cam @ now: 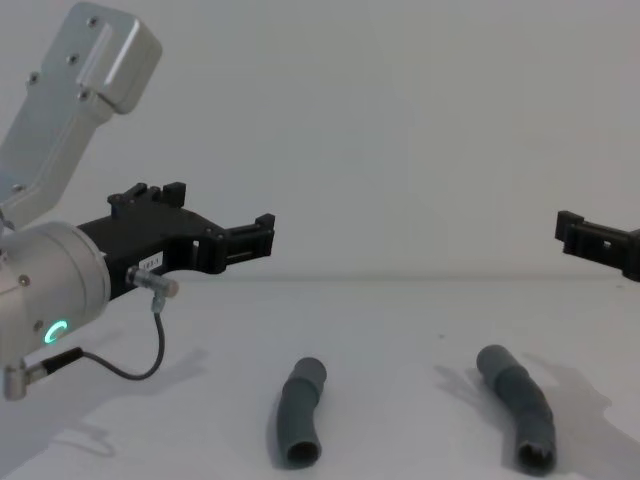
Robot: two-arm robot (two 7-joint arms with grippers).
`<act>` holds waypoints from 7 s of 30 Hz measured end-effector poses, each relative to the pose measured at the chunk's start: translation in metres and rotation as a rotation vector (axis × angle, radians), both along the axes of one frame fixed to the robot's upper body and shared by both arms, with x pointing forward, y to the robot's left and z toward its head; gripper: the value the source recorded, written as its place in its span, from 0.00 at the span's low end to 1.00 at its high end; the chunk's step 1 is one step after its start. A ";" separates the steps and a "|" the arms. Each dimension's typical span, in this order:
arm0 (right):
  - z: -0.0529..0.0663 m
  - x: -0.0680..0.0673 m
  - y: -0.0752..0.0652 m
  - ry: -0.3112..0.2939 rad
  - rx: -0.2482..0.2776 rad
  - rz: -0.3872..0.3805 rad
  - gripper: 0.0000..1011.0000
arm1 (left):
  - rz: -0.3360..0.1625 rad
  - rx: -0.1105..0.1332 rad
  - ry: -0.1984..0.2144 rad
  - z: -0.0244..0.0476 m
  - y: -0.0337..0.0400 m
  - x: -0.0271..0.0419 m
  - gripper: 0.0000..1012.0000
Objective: Use both hands to pick up one end of the pipe from the table, align the ends, and insert them.
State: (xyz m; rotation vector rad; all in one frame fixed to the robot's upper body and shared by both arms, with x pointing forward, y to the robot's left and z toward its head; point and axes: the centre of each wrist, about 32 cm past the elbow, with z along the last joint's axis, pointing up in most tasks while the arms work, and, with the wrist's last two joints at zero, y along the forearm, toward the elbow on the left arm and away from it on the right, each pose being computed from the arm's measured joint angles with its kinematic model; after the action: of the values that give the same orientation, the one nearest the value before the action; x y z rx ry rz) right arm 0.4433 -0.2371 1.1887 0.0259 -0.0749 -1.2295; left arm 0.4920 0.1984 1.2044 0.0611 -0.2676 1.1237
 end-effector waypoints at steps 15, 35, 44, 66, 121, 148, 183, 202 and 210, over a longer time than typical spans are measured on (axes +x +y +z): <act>0.000 0.000 0.000 0.000 0.000 0.000 0.99 | 0.000 0.000 0.000 0.0000 0.0000 0.0000 0.99; 0.000 0.000 0.000 0.000 0.000 0.000 0.99 | 0.000 0.000 0.000 0.0000 0.0000 0.0000 0.99; 0.000 0.000 0.000 0.000 0.000 0.000 0.99 | -0.005 -0.009 0.003 0.0020 -0.0007 0.0014 0.99; 0.000 0.000 0.000 0.000 0.000 0.000 0.99 | -0.060 -0.129 0.191 0.0339 -0.0099 -0.0095 0.99; 0.000 0.000 0.000 0.000 0.000 0.000 0.99 | 0.155 -0.044 0.448 0.0198 -0.0583 -0.0683 0.99; 0.000 0.000 0.000 0.000 0.000 0.000 0.99 | 0.049 0.025 0.368 0.0221 -0.0583 -0.0576 0.99; 0.000 0.000 0.000 0.000 0.000 0.000 0.99 | 0.082 -0.045 0.417 0.0091 -0.0771 -0.0482 0.99; 0.000 0.000 0.000 0.000 0.000 0.000 0.99 | 0.087 -0.032 0.478 0.0064 -0.0756 -0.0411 0.99; 0.000 0.000 0.000 0.000 0.000 0.000 0.99 | 0.081 -0.022 0.498 0.0051 -0.0733 -0.0397 0.99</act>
State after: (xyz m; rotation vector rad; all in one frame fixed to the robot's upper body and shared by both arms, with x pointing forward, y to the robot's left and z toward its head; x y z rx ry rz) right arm 0.4433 -0.2371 1.1887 0.0260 -0.0749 -1.2295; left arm 0.4523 0.1251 1.2095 0.3295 0.1935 1.1539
